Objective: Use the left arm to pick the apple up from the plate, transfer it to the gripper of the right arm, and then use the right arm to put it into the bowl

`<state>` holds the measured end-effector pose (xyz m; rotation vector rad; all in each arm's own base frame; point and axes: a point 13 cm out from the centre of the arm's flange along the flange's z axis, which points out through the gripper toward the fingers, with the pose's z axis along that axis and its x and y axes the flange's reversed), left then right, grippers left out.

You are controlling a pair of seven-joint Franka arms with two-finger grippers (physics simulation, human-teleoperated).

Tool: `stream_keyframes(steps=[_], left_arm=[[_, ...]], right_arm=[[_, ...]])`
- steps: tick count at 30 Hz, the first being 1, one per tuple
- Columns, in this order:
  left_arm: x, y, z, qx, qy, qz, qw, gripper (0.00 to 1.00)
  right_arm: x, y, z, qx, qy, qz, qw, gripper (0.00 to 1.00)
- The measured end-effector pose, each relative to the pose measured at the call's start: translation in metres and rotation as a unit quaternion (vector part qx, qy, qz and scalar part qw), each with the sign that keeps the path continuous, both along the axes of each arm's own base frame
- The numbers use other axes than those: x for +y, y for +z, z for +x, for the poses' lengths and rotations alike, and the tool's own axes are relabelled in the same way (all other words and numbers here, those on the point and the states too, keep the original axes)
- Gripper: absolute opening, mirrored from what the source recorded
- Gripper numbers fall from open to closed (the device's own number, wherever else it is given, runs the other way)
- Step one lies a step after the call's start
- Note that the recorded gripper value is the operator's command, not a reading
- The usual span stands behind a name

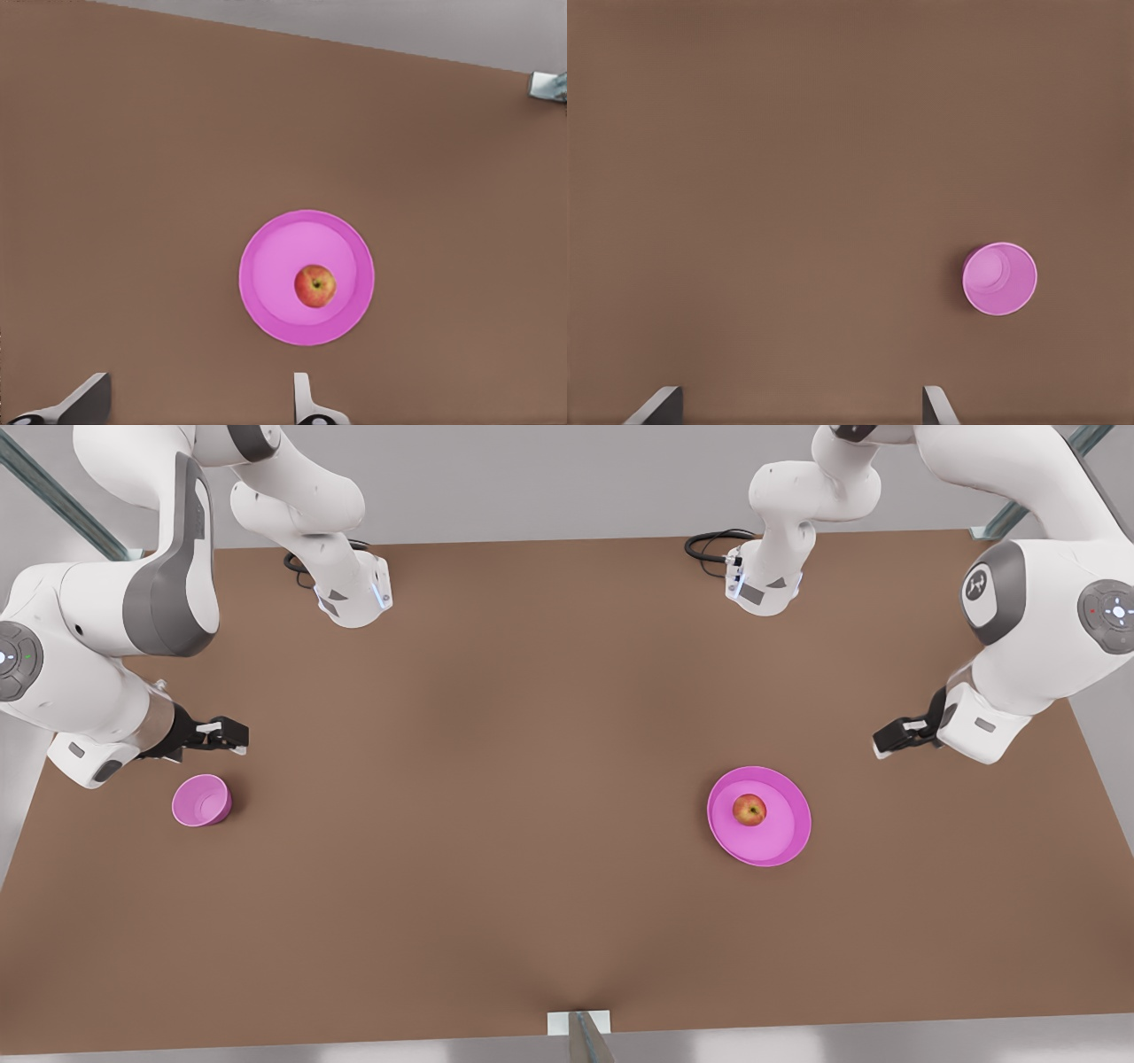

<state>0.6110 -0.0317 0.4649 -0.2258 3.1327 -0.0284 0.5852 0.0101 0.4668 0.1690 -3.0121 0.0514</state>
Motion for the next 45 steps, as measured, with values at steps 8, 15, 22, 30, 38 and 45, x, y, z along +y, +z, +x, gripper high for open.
stream_keyframes(steps=[8, 15, 22, 30, 38, 45], left_arm=[[-0.059, -0.187, -0.018, 0.088, -0.052, -0.005, 0.995, 1.00], [-0.085, -0.283, -0.028, 0.072, -0.047, -0.003, 0.996, 1.00], [-0.112, -0.333, -0.015, 0.047, -0.034, -0.003, 0.998, 1.00], [-0.111, -0.386, -0.020, 0.056, -0.010, 0.002, 0.998, 1.00], [-0.104, -0.406, -0.024, 0.059, 0.007, 0.004, 0.998, 1.00], [-0.101, -0.415, -0.026, 0.058, 0.016, 0.006, 0.998, 0.84]], right_arm=[[0.000, -0.001, 0.000, 0.001, -0.003, 0.000, 1.000, 1.00], [0.001, -0.001, 0.000, 0.001, -0.004, 0.000, 1.000, 1.00], [0.001, -0.001, 0.000, 0.001, -0.006, 0.001, 1.000, 1.00], [0.002, -0.001, 0.000, 0.000, -0.008, 0.006, 1.000, 1.00], [0.004, 0.000, 0.000, 0.001, -0.007, 0.007, 1.000, 1.00], [0.003, -0.001, 0.000, 0.001, -0.008, 0.007, 1.000, 1.00]])
